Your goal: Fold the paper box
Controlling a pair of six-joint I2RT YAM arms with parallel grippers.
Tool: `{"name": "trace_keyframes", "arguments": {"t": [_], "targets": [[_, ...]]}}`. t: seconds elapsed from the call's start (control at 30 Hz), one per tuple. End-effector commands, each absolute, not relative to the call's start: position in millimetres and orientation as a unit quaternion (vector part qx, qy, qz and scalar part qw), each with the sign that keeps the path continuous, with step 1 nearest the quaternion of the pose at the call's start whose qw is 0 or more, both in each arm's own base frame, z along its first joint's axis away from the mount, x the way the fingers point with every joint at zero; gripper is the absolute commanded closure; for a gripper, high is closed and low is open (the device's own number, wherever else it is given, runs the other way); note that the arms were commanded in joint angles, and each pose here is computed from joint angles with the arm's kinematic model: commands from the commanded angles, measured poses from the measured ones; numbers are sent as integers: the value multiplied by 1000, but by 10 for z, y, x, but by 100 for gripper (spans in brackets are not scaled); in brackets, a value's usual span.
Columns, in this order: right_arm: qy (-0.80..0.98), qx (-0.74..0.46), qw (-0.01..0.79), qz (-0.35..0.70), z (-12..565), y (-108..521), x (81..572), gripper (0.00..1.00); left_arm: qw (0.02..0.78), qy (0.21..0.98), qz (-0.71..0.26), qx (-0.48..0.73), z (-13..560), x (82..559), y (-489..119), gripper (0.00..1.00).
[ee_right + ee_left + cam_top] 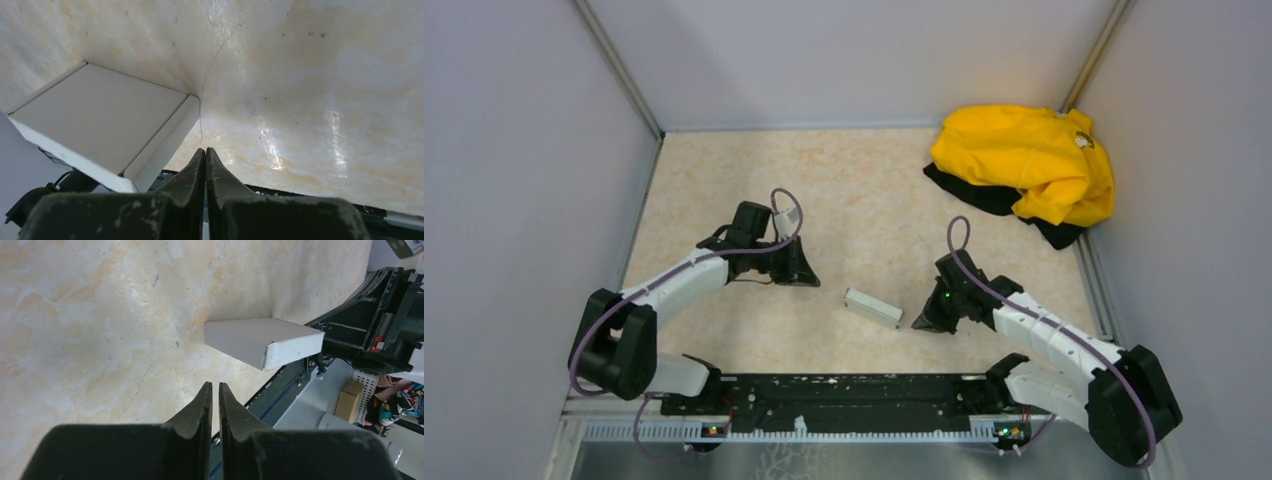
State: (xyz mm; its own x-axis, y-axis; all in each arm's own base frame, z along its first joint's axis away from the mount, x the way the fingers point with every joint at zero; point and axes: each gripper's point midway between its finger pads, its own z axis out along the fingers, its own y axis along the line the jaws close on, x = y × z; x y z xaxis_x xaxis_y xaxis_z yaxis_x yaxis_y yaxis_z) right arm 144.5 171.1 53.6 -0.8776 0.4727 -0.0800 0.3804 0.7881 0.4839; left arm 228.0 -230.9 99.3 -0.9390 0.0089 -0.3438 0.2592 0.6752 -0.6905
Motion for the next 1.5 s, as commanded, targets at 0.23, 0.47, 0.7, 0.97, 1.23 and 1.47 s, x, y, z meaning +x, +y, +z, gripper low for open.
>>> {"name": "trace_keyframes", "arguments": {"t": [0.23, 0.47, 0.7, 0.97, 1.23, 1.47], "targets": [[945, 196, 95, 244, 365, 1950, 1771, 100, 128, 924, -348, 91, 516, 2282, -2233, 85], [947, 182, 92, 248, 354, 2096, 1962, 100, 117, 924, -352, 96, 420, 2303, -2292, 85], [951, 163, 93, 246, 353, 2244, 2209, 100, 112, 924, -353, 98, 397, 2295, -2299, 85], [955, 133, 90, 250, 318, 2453, 2493, 100, 116, 919, -364, 94, 452, 2305, -2335, 85], [962, 66, 140, 225, 596, 2386, 2684, 99, 175, 915, -351, 93, 798, 2495, -2312, 83], [950, -22, 200, 239, 997, 2378, 2716, 86, 238, 907, -336, 87, 1222, 2613, -2237, 71]]}}
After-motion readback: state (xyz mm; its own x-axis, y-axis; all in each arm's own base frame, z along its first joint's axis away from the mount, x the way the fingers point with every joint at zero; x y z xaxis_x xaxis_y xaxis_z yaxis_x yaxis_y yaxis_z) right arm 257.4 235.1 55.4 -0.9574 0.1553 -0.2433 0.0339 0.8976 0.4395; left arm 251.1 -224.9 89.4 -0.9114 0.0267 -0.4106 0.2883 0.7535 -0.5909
